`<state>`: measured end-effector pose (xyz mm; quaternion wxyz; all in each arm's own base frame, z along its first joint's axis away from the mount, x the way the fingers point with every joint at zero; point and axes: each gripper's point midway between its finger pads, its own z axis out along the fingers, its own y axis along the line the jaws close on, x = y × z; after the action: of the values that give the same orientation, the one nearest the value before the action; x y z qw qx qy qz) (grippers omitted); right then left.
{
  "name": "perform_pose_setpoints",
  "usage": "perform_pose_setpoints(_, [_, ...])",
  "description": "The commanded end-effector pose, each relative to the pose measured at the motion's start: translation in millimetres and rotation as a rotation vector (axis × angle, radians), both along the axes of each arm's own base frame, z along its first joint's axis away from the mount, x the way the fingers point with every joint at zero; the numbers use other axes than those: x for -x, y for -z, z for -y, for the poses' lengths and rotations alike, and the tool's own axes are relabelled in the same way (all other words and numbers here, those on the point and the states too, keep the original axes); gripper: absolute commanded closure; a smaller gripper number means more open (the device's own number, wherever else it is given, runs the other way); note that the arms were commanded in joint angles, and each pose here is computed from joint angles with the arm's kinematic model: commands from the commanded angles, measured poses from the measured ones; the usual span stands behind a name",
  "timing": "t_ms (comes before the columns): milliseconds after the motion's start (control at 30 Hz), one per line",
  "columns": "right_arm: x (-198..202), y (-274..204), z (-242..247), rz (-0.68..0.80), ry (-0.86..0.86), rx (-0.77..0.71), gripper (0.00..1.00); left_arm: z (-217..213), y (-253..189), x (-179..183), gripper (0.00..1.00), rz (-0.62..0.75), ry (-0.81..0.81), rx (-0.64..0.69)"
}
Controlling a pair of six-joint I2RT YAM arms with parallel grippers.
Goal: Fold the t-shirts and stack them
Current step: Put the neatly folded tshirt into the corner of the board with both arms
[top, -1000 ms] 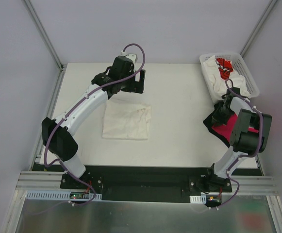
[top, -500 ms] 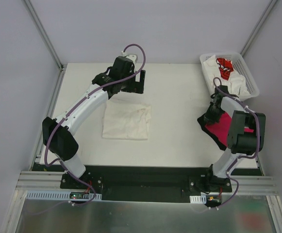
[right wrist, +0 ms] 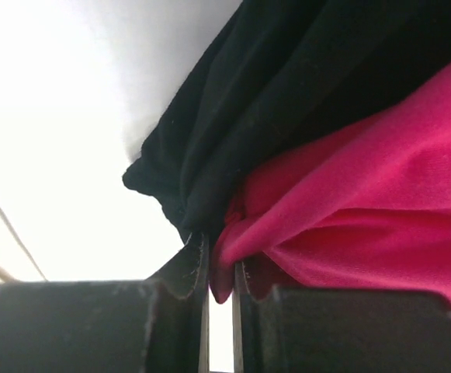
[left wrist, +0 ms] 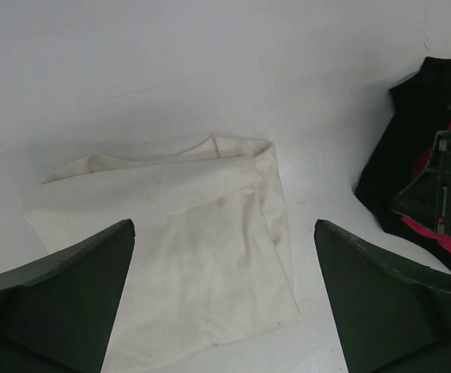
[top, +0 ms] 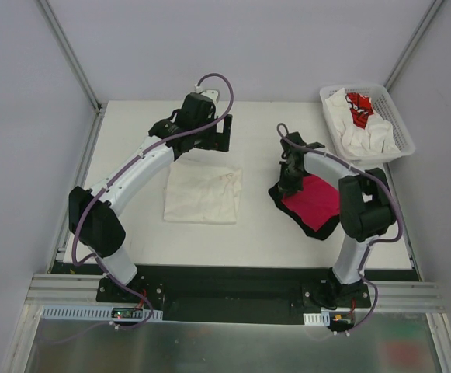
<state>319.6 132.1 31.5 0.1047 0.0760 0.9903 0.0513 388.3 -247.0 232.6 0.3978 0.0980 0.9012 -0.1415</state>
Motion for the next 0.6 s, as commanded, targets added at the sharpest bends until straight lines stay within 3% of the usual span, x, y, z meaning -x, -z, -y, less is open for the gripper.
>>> perform_pose_setpoints(0, [-4,-11,-45,-0.004,-0.056,-0.055,0.99,-6,-18,0,0.01,0.058,-0.020,0.013])
perform_pose_setpoints(267, [3,-25,-115,0.008,-0.207,-0.103,0.99,-3,-16,-2,0.01,0.056,-0.015,0.016])
perform_pose_setpoints(433, [14,-22,-119,0.000,-0.249,-0.073,0.99,-4,-16,-1,0.01,0.054,-0.017,0.019])
perform_pose_setpoints(500, [15,-22,-111,0.007,-0.254,-0.044,0.91,-3,-17,1,0.01,0.053,-0.011,0.025])
perform_pose_setpoints(533, [16,-27,-105,0.022,-0.250,-0.026,0.78,-3,-17,1,0.01,0.052,-0.011,0.027])
perform_pose_setpoints(567, [16,-30,-102,0.025,-0.247,-0.026,0.73,-3,-19,4,0.01,0.053,-0.006,0.035])
